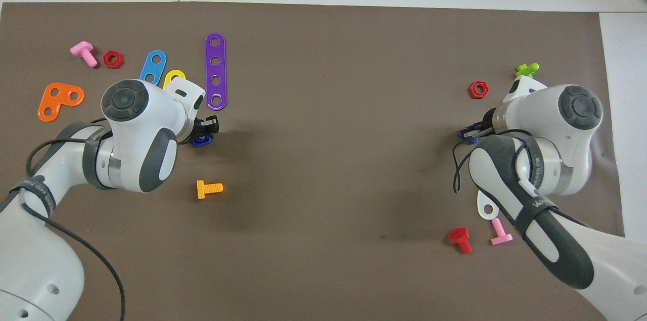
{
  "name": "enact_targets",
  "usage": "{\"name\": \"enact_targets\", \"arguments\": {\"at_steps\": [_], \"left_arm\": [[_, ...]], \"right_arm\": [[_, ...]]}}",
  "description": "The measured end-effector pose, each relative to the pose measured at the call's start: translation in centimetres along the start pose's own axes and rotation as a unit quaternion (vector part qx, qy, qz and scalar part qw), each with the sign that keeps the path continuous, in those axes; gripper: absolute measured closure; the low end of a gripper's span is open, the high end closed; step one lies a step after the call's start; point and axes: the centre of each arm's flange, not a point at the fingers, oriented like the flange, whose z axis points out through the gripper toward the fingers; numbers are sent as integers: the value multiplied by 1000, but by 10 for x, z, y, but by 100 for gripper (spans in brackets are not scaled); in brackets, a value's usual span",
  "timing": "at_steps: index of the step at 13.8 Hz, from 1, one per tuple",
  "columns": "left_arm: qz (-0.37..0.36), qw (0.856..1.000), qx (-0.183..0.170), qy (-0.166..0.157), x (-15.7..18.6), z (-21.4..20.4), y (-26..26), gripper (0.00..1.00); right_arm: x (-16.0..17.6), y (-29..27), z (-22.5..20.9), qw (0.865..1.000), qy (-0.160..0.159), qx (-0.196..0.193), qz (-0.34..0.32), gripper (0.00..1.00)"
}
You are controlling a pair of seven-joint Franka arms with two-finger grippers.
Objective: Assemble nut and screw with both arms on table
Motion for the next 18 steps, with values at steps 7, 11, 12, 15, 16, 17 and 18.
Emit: {"name": "enact_targets", "arguments": {"at_steps": [7,11,12,15,16,17,18], "left_arm": [[24,1000,16,5,19,-46,19,54],[28,999,16,8,28,-74,32,54],[28,999,16,8,29,-78,32,54],[27,999,16,8,33,-88,34,54],[27,999,16,9,34,-89,34,54],[27,999,15,8,34,-90,35,54],[25,1000,13,7,34,-90,35,54]], "right_arm": [[91,-157,-87,992,81,21,93,81],[125,-258,-80,983,94,44,150,81],[133,-275,-68,981,92,45,163,81],[155,-320,-23,976,87,47,196,81],[158,-333,-10,975,85,47,197,81],[159,-345,-2,976,89,49,195,81],[158,-354,1,976,91,51,191,81]]}}
